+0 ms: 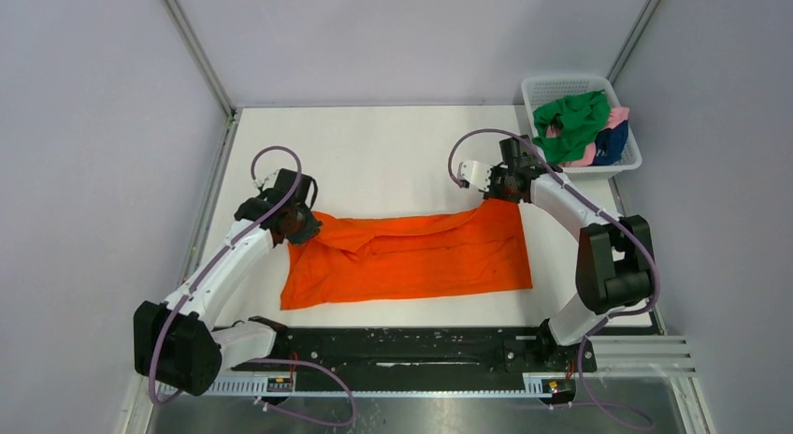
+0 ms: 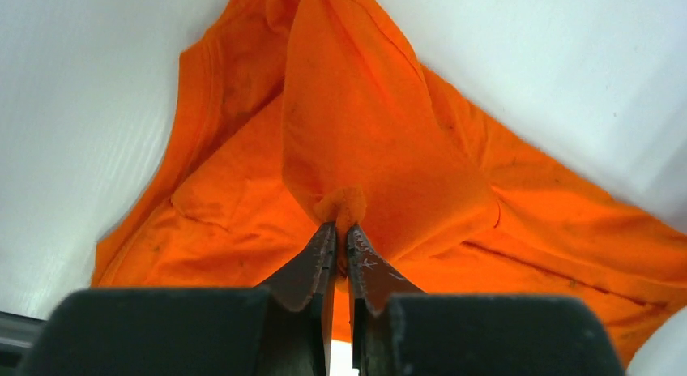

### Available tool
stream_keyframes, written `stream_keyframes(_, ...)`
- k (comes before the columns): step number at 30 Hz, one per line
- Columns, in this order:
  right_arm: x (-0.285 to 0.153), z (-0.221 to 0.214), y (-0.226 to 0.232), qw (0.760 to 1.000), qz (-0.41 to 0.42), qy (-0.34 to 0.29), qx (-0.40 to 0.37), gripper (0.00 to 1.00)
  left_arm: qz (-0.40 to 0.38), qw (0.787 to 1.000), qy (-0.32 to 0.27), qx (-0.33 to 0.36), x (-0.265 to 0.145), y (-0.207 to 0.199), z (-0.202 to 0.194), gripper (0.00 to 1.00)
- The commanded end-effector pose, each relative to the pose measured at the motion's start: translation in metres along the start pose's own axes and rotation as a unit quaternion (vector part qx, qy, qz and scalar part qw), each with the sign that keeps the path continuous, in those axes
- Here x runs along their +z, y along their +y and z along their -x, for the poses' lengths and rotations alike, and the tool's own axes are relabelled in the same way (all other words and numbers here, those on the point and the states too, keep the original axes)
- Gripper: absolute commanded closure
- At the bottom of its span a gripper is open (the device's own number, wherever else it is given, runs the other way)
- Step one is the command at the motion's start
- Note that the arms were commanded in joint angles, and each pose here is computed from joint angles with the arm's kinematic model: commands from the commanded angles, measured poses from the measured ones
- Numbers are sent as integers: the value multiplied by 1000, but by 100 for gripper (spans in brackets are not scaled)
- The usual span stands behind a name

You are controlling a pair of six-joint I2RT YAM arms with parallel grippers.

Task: Fold and stack the t-shirts
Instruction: Fold the flattened tshirt in 1/3 of the way

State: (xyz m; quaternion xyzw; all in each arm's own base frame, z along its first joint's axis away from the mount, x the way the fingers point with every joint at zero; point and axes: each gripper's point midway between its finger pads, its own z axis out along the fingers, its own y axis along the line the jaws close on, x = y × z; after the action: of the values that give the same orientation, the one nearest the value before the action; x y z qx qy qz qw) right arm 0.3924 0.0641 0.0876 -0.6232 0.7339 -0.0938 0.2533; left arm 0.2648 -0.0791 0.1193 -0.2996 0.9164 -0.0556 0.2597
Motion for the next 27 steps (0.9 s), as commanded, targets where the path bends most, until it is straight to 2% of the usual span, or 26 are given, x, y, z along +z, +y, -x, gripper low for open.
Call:
stream_keyframes(1, -13, 10, -30, 995, -90, 2, -34, 100, -38, 999, -17, -34, -17, 1, -8, 100)
stream_keyframes(10, -28, 2, -23, 994, -106, 13, -25, 99, -50, 998, -7, -45, -27, 27, -39, 100)
stream_keyframes(17, -20, -4, 1, 992, -125, 15, 12, 94, -46, 998, 18, -37, -18, 42, -67, 98)
stream_keyframes(21, -12, -18, 21, 990, -131, 36, 40, 92, -34, 998, 35, -32, -10, 52, -82, 95)
stream_keyframes(23, -11, -31, 31, 987, -136, 58, 62, 87, -37, 998, 43, -29, -6, 55, -90, 94)
stream_keyframes(24, -13, -38, 37, 986, -136, 72, 67, 85, -37, 998, 51, -28, -3, 59, -97, 93)
stream_keyframes(26, -20, -49, 41, 980, -154, 96, 87, 81, -46, 997, 59, -21, -4, 61, -104, 84)
stream_keyframes(27, -26, -52, 43, 978, -158, 100, 96, 75, -51, 997, 63, -17, -7, 62, -107, 70)
